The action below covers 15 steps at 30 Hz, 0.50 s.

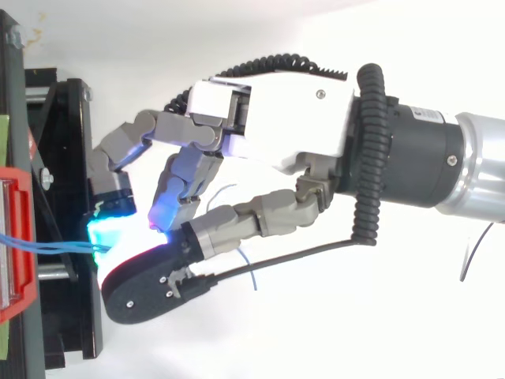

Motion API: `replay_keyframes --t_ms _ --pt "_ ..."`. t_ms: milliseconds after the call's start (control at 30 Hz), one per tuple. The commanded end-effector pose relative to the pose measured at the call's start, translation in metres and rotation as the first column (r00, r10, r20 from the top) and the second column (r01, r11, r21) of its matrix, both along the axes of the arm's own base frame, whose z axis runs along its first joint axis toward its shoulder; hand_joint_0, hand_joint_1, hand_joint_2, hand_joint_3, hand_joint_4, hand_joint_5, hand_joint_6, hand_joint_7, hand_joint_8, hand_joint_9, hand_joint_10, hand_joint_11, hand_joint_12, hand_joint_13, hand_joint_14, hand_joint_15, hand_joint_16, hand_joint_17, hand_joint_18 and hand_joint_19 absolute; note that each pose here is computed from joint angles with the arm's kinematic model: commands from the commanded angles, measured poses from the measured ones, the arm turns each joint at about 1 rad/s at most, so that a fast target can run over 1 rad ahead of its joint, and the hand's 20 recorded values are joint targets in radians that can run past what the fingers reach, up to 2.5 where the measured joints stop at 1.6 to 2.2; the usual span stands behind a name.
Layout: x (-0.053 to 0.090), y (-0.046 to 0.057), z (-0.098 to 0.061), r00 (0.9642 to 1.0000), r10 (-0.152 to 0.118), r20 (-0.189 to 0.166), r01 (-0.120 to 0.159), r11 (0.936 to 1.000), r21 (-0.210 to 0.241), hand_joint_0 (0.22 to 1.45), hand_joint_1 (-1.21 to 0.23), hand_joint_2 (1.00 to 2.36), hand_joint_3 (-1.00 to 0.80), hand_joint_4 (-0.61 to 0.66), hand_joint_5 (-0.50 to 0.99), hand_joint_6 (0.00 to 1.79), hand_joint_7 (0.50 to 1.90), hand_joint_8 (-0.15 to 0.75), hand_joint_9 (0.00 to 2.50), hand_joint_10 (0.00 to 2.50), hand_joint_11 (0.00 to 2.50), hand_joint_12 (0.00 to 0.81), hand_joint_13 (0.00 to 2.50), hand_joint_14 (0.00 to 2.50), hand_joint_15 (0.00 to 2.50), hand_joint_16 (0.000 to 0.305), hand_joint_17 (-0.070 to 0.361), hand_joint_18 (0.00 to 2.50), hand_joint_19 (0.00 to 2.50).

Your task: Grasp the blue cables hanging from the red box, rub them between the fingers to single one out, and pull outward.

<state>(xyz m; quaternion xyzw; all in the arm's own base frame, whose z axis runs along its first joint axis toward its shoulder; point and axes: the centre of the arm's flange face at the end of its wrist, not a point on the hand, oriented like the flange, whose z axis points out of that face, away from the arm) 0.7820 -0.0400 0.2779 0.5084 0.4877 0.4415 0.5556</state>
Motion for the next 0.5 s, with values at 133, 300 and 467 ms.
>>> replay_keyframes --t_ms 133,300,467 --pt "-0.0023 0.0032 -0.0025 0.9997 -0.011 -0.021 0.011 0.9999 0.0 0.75 -0.87 1.02 -0.18 -0.1 -0.19 0.95 1.29 0.265 1.15 0.02 1.23 0.367 1.14 0.03 1.08 0.047 0.105 0.74 0.72" --pt "-0.0032 0.0054 -0.0035 0.9995 -0.008 -0.031 0.008 1.0 0.001 0.84 -0.89 1.01 -0.37 -0.19 -0.19 0.96 1.25 0.236 1.14 0.02 1.2 0.354 1.11 0.03 1.08 0.045 0.1 0.68 0.74" --pt "-0.0038 0.0042 -0.004 0.9994 -0.009 -0.034 0.01 0.9999 0.008 0.86 -0.9 1.0 -0.5 -0.34 -0.18 0.95 1.29 0.194 1.15 0.02 1.17 0.333 1.1 0.03 1.07 0.042 0.094 0.69 0.71"
